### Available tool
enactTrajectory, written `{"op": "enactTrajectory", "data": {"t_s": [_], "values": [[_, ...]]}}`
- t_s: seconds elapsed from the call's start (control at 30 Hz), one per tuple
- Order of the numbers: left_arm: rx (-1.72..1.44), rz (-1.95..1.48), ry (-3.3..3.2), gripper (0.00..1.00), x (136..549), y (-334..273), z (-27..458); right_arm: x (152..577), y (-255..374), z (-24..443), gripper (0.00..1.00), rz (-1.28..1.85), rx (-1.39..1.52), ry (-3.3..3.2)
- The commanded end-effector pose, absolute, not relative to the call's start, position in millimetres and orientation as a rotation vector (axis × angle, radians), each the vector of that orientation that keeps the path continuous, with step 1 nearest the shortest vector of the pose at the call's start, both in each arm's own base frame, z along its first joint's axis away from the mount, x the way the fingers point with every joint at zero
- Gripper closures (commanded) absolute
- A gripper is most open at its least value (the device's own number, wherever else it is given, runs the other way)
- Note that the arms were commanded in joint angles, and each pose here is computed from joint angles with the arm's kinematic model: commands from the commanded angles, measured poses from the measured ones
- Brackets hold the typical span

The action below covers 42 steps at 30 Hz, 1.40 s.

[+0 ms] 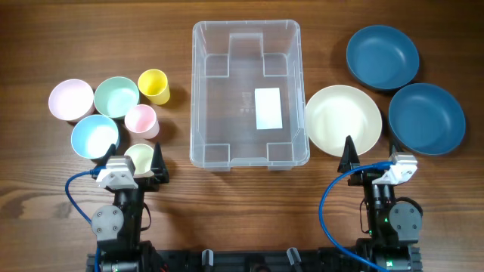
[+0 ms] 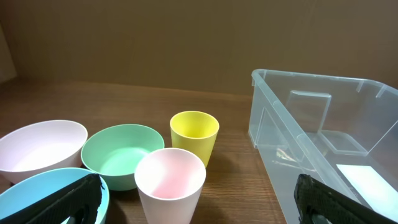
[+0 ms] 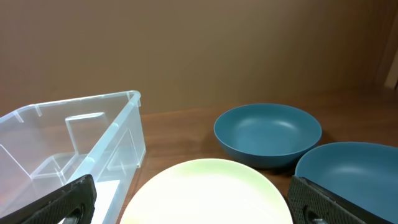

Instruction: Pack container

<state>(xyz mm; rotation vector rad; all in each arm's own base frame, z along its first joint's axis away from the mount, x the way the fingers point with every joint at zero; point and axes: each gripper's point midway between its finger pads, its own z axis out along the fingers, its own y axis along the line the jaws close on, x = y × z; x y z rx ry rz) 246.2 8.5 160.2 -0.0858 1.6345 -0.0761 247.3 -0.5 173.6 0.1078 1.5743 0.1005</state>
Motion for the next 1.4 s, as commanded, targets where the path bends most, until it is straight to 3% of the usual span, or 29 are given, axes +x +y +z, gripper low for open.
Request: {"op": "enactTrajectory", "data": {"t_s": [0.0,0.13,0.3,0.6,0.7,0.97,1.13,1.3,1.37], "values": [[-0.065,-0.078,1.636,0.00,246,6,159,247,0,175,0.00,0.103,0.103,1.570],[-0.065,-0.078,1.636,0.00,246,6,159,247,0,175,0.00,0.100,0.103,1.570],[-0.065,-0.079,1.636,0.00,246,6,159,246,-22,178,0.00,-0.151,0.052,1.559],[-0.065,-0.079,1.636,0.00,246,6,159,247,-10,179,0.00,-0.082,0.009,1.554],[-0.069,-0.083,1.635,0.00,246,6,159,247,-5,178,0.00,0.068,0.114,1.554],[-0.189,-0.179,1.728,0.00,235,5,218,248,-12,215,0.00,0.068,0.205,1.753],[-0.259,-0.188,2.063,0.00,244,6,229,263,-12,224,0.00,0.065,0.297,2.141],[-0.311,-0.191,2.320,0.00,247,7,243,281,19,229,0.00,0.218,0.167,2.377],[-0.314,-0.192,2.332,0.00,252,7,245,286,-1,216,0.00,0.152,0.431,2.402]]}}
